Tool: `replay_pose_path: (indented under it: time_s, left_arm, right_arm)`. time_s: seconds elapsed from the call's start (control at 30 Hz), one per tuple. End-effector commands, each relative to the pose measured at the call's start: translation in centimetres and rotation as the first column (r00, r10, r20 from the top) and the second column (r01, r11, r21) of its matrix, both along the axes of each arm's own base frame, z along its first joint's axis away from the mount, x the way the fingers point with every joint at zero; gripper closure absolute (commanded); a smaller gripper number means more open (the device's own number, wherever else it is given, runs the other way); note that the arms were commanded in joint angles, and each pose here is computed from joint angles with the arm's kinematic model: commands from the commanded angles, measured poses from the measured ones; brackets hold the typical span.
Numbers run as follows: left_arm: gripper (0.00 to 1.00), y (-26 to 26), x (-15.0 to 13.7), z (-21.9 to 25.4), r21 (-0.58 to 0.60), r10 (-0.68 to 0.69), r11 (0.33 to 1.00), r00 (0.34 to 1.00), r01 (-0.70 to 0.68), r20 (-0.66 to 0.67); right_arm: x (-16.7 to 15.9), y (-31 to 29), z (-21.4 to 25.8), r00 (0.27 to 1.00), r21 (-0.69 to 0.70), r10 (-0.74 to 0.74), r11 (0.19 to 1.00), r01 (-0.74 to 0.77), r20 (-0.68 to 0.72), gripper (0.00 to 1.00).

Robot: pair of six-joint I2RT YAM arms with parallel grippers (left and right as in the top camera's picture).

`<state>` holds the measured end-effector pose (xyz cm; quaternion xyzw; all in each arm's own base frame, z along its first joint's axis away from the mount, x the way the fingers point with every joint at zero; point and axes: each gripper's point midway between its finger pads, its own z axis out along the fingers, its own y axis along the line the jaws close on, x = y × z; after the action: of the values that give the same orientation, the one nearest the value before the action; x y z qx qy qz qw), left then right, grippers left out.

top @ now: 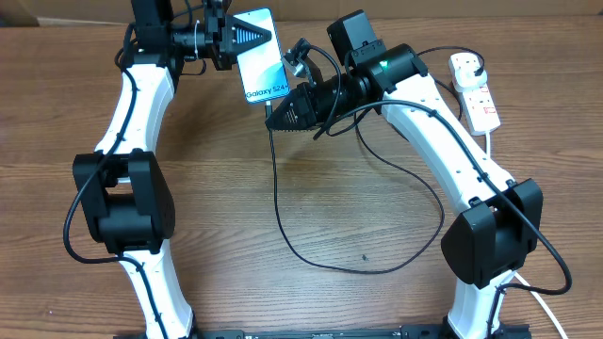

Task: Plug charger to phone and switch on socket

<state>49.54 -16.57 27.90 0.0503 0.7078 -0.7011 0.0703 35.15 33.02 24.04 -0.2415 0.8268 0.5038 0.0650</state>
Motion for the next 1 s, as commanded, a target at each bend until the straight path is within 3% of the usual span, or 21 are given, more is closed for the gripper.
replay_pose_path:
  time_s: [0.0,0.97]
  left_arm:
    - [0.96,-0.4,-0.6,0.8,-0.011,-0.035,0.999,0.999,0.035,0.012]
    - [0.96,-0.4,-0.6,0.8,-0.009,-0.035,0.999,0.997,0.036,0.076]
  right_arm:
    - [0.5,-0.2,1.4,1.0,0.029,-0.005,1.0,0.005,0.024,0.96]
    - [1.5,0.1,0.6,0.999,0.031,-0.032,0.999,0.032,-0.002,0.96]
